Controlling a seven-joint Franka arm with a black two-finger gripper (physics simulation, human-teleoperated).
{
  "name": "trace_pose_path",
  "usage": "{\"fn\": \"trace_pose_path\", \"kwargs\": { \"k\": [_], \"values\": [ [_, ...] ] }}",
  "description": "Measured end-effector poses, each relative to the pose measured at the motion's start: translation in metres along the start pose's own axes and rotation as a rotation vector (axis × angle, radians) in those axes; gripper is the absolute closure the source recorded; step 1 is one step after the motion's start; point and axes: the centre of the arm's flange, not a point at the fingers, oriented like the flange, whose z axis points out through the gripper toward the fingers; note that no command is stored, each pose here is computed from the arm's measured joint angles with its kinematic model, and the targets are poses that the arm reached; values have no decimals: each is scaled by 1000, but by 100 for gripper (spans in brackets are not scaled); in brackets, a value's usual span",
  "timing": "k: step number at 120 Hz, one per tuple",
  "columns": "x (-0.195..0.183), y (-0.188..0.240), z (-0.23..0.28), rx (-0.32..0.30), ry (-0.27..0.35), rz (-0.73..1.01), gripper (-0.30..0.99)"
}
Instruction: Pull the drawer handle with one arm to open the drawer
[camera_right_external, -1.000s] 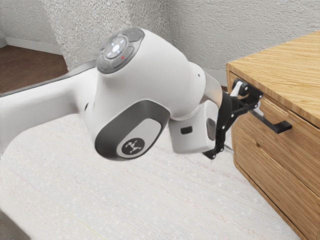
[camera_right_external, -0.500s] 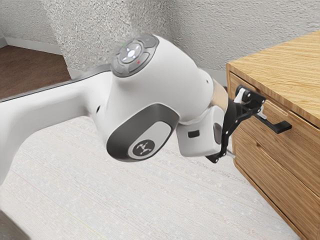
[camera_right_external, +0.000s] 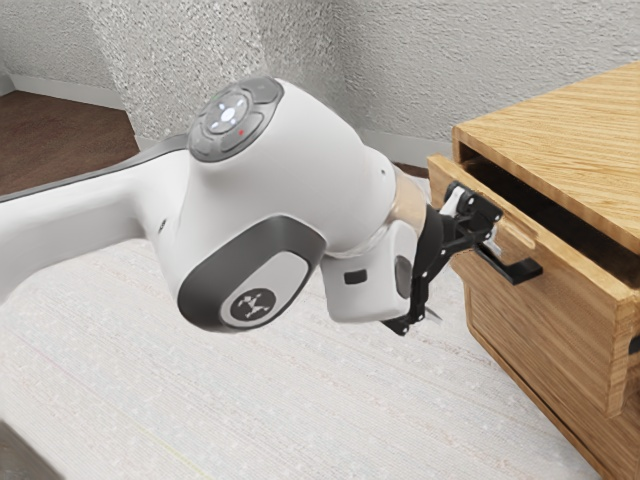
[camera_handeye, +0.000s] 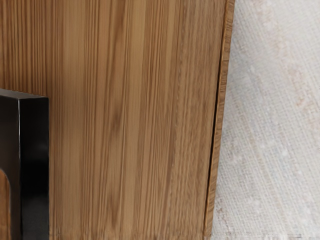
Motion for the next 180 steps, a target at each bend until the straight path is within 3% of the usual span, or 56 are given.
{"fn": "trace_pose_path", "kwargs": {
  "k": [31,180],
  "values": [
    [-20,19,-11,-9,-12,-30,1],
    [-27,110,-83,32,1,-50,3]
  ]
}}
